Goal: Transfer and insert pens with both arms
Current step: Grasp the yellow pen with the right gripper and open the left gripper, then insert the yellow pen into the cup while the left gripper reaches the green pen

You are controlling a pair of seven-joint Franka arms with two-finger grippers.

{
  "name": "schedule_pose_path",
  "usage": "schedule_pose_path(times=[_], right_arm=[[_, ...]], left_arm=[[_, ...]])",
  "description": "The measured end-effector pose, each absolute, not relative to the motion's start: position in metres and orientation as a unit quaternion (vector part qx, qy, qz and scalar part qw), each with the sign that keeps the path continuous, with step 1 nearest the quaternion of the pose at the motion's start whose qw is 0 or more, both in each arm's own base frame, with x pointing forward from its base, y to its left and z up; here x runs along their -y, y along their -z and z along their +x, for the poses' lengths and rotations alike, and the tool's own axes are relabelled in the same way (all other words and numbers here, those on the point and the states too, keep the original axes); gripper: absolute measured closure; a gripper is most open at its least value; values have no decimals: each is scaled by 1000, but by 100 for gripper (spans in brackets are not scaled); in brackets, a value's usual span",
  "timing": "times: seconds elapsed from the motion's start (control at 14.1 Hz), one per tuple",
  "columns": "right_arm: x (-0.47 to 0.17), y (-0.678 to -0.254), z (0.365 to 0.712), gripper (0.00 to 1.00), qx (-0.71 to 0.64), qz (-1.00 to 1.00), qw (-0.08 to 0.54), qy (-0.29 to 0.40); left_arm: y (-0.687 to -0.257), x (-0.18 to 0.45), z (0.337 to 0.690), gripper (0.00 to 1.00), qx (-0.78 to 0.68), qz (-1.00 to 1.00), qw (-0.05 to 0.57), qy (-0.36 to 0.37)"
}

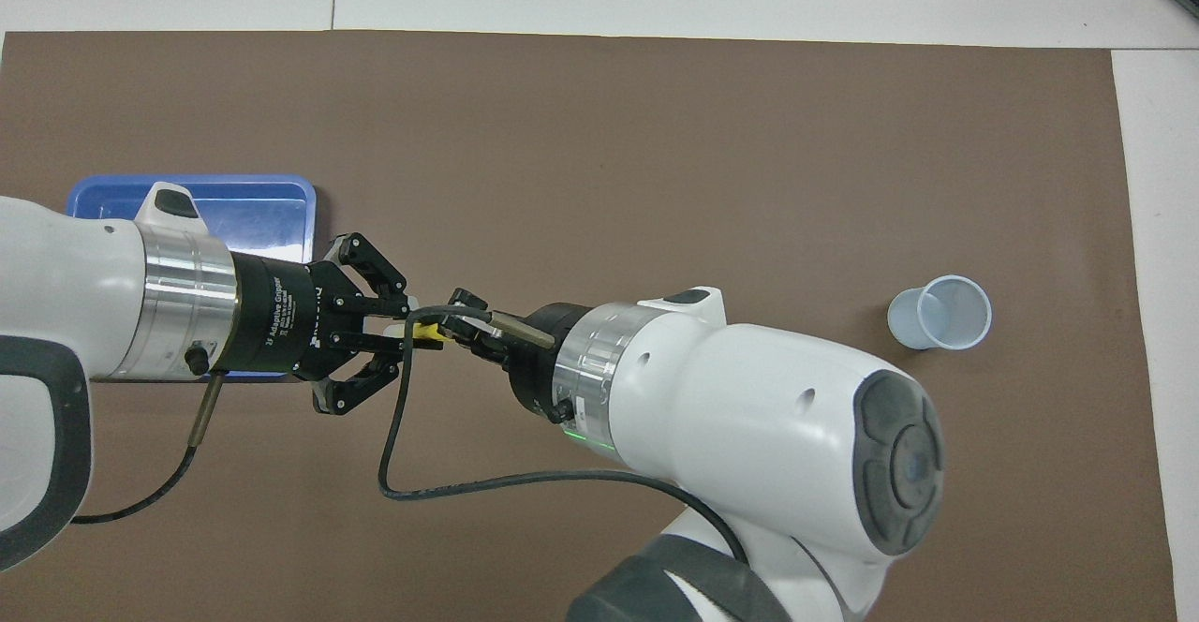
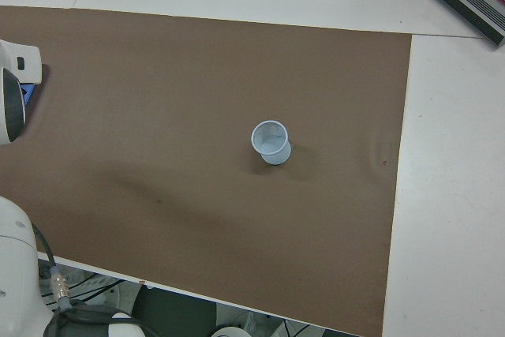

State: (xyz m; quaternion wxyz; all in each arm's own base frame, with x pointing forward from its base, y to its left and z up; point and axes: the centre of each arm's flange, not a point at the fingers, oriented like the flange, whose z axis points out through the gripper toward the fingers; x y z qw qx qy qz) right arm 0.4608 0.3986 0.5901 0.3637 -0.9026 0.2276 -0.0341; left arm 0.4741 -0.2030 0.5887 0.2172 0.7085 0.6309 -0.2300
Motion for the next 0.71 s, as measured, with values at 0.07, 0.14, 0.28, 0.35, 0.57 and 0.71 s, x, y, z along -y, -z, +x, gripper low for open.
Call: schedule_pose_path(times=[0.07, 0.14, 0.28, 0.35, 0.57, 0.71], right_arm=[[-399, -590, 461, 80, -228, -903, 364, 34], [-399, -590, 461, 80, -228, -903, 364, 34], [-399, -590, 461, 80, -228, -903, 364, 34], [-399, -590, 461, 80, -228, -903, 364, 34], [-398, -590, 461, 81, -228, -902, 364, 35], [-397, -590, 462, 81, -229, -902, 364, 35]], left_arm=[[-589, 203, 474, 83, -631, 708, 217, 230], [-589, 203, 474, 83, -631, 708, 217, 230], [-589, 203, 474, 83, -631, 708, 217, 230], [-589, 203, 474, 83, -631, 708, 218, 230], [-589, 201, 475, 66, -636, 703, 219, 230], [-590, 198, 478, 45, -649, 691, 222, 227]])
